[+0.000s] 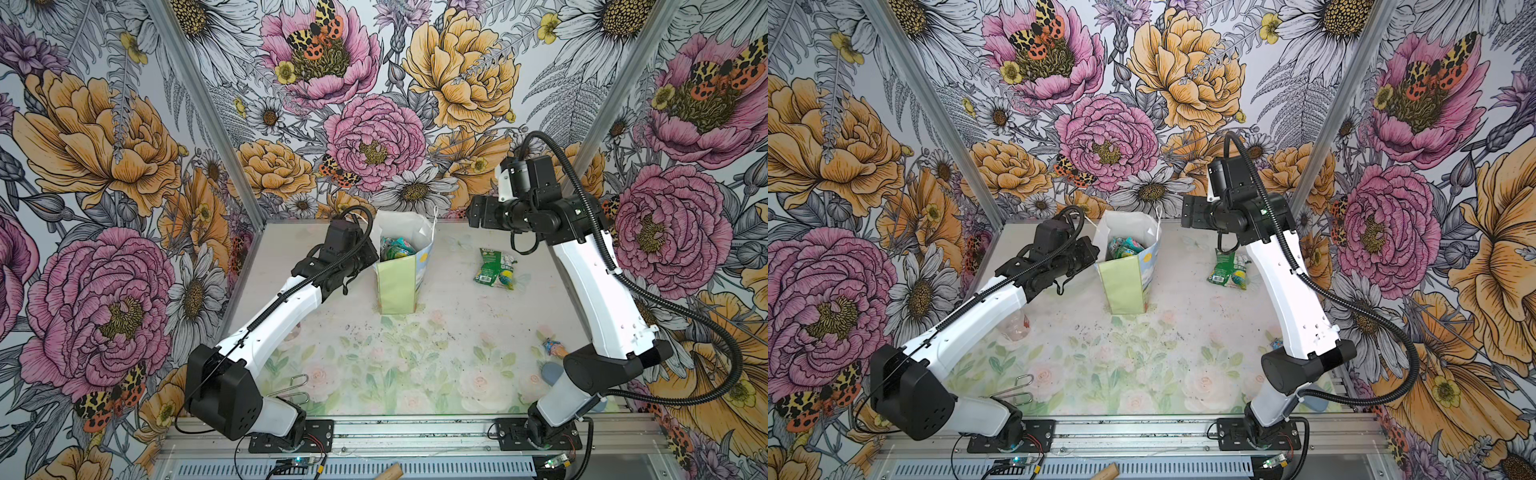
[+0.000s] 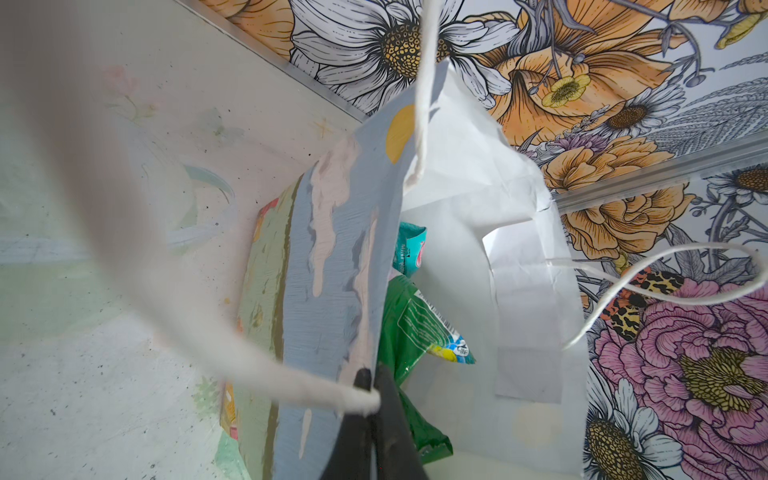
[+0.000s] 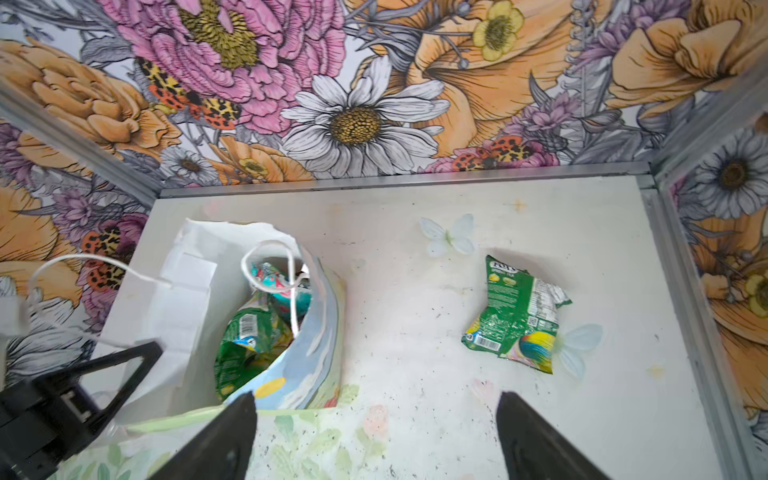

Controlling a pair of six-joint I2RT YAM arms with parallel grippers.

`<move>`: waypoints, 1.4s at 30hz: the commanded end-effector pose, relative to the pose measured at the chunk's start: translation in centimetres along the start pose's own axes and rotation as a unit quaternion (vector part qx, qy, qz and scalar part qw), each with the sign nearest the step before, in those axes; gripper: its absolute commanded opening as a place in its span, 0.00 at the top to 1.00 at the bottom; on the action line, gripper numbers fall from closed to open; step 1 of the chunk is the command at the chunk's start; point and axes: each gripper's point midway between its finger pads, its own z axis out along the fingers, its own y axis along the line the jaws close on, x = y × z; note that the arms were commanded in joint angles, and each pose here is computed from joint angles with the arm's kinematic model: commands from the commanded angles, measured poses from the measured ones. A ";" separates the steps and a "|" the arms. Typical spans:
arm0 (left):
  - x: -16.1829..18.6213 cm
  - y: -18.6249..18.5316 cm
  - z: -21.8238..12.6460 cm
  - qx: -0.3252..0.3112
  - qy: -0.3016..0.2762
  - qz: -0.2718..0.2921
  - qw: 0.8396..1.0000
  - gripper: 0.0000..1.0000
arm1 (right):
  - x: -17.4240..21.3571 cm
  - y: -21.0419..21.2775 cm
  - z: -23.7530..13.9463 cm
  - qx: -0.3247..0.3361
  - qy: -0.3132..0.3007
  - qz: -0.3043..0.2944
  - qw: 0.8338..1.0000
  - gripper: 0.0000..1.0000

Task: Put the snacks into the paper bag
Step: 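Withdraw the right gripper and grasp the last green FOX'S candy bag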

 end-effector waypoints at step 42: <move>-0.1 0.1 -0.7 0.002 -0.005 -0.005 1.000 1.00 | 14.8 -19.2 23.1 0.077 0.209 0.219 0.950 0.00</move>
